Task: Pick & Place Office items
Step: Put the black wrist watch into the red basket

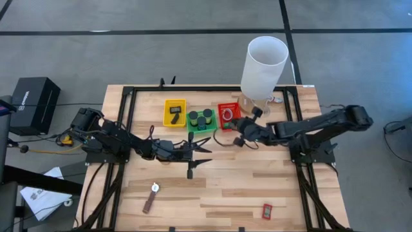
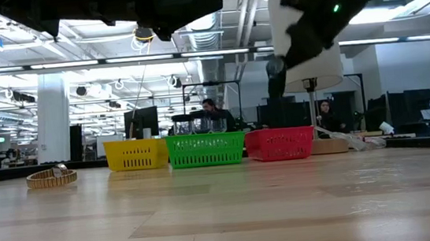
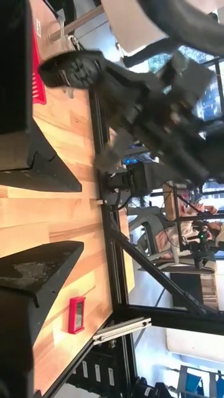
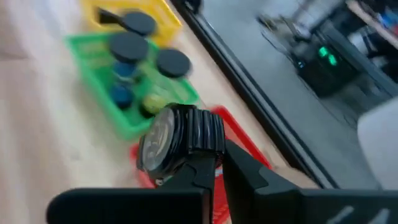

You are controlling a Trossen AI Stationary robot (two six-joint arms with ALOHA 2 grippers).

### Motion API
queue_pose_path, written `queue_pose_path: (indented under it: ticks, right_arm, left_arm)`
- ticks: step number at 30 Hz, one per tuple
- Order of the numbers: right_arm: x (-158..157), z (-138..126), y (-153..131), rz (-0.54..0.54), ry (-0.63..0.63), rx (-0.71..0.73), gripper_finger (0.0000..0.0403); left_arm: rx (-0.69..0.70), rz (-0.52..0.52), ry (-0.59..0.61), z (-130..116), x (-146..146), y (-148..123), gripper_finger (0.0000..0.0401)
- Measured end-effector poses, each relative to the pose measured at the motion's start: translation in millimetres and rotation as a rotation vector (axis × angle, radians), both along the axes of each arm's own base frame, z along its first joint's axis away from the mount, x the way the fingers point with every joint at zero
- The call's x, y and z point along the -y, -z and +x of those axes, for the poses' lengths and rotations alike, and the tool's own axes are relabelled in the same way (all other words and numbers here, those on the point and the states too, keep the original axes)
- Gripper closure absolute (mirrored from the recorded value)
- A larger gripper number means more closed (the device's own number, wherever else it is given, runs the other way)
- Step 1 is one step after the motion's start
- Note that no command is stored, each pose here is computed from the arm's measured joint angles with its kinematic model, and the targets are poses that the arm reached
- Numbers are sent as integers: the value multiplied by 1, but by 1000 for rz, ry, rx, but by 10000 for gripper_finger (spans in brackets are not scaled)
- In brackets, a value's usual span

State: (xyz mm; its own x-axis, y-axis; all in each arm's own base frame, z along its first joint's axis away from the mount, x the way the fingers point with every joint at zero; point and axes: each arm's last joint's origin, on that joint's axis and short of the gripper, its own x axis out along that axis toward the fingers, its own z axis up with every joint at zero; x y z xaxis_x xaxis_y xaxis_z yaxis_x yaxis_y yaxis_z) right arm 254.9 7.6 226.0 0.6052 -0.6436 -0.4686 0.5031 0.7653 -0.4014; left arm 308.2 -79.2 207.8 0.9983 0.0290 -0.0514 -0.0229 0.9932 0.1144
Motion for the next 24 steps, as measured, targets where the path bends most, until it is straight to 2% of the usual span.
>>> queue_pose_path:
  ticks: [8, 12, 14, 24]
  right_arm:
    - [30, 22, 46, -4, 124, -145, 387]
    - [40, 32, 62, -53, 108, -278, 386]
    - [41, 34, 66, -73, 90, -326, 386]
    - [41, 45, 62, -64, 95, -338, 375]
  left_arm:
    - [0, 0, 0, 0, 0, 0, 279]
    - [0, 0, 0, 0, 0, 0, 279]
    - [0, 0, 0, 0, 0, 0, 280]
    - [-1, -2, 1, 0, 0, 0, 280]
